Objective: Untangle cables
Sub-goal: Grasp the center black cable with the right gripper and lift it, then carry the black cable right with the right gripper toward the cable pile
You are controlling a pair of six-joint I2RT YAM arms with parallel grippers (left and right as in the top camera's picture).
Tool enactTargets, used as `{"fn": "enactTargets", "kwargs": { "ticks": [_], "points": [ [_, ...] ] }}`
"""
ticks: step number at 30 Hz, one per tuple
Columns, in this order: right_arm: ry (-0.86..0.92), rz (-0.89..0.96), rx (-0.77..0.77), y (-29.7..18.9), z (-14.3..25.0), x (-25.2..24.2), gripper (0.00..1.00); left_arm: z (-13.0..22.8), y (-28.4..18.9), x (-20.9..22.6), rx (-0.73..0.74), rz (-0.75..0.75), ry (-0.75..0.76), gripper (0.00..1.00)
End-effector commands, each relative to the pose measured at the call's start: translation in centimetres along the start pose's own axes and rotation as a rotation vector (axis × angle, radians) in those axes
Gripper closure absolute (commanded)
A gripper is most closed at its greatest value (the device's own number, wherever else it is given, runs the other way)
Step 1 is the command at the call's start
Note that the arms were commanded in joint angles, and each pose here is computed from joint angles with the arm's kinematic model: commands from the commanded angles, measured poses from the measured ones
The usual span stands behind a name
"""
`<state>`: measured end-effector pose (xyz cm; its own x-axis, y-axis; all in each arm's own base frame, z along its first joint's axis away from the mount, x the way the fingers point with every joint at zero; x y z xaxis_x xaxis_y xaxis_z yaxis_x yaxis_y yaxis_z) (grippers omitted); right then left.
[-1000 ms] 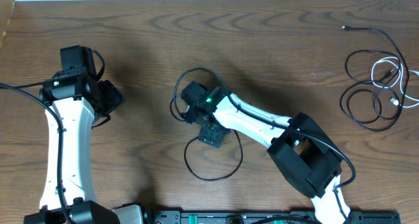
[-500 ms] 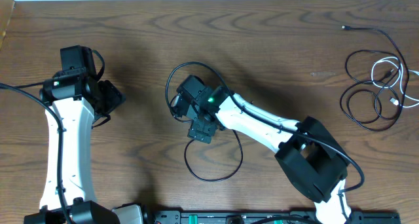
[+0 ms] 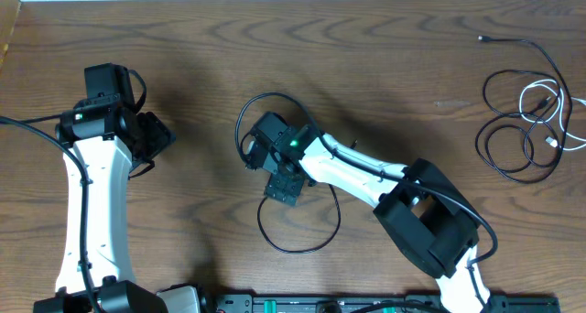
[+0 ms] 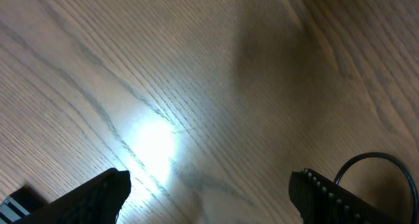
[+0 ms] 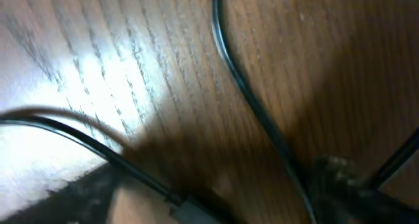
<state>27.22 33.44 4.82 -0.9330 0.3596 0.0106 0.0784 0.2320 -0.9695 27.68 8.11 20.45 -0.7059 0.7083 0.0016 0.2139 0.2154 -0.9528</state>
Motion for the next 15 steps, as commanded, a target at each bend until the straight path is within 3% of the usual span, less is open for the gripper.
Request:
{"fn": "enactTargets", "kwargs": {
  "ticks": [1, 2, 6, 9, 11, 15],
  "points": [
    [0.078, -0.092, 0.063, 1.5, 1.9, 1.6, 0.85, -0.3, -0.7, 0.1, -0.019, 0.008, -0.022, 0.17],
    [0.083, -0.091, 0.063, 1.5, 1.9, 1.6, 0.99, -0.3, -0.7, 0.1, -0.02, 0.008, -0.023, 0.17],
    [0.14, -0.082, 0.07, 1.4, 2.0, 1.5, 0.99, -0.3, -0.7, 0.1, -0.021, 0.009, -0.023, 0.17],
    [0.327, 0.006, 0.036, -0.1, 1.4, -0.7, 0.99, -0.3, -0.7, 0.1, -0.021, 0.009, -0.023, 0.17],
    [0.391, 0.032, -0.032, -2.7, 0.5, -2.6, 0.99, -0.3, -0.7, 0.1, -0.021, 0.009, -0.023, 0.17],
    [0.566, 0.223, -0.265, -13.5, 0.5, -9.6, 0.99, -0.3, -0.7, 0.1, -0.021, 0.009, -0.023, 0.17]
  ]
}}
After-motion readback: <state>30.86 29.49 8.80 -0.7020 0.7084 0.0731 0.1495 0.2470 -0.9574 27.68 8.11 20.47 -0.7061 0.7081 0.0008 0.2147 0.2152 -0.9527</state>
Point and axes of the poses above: each gripper's point midway between its finger pads, its own y axis out along the fingers, its own x axis along the line the jaws close on, z = x × y, the point moved 5 cm from there along -y, back along the fingers
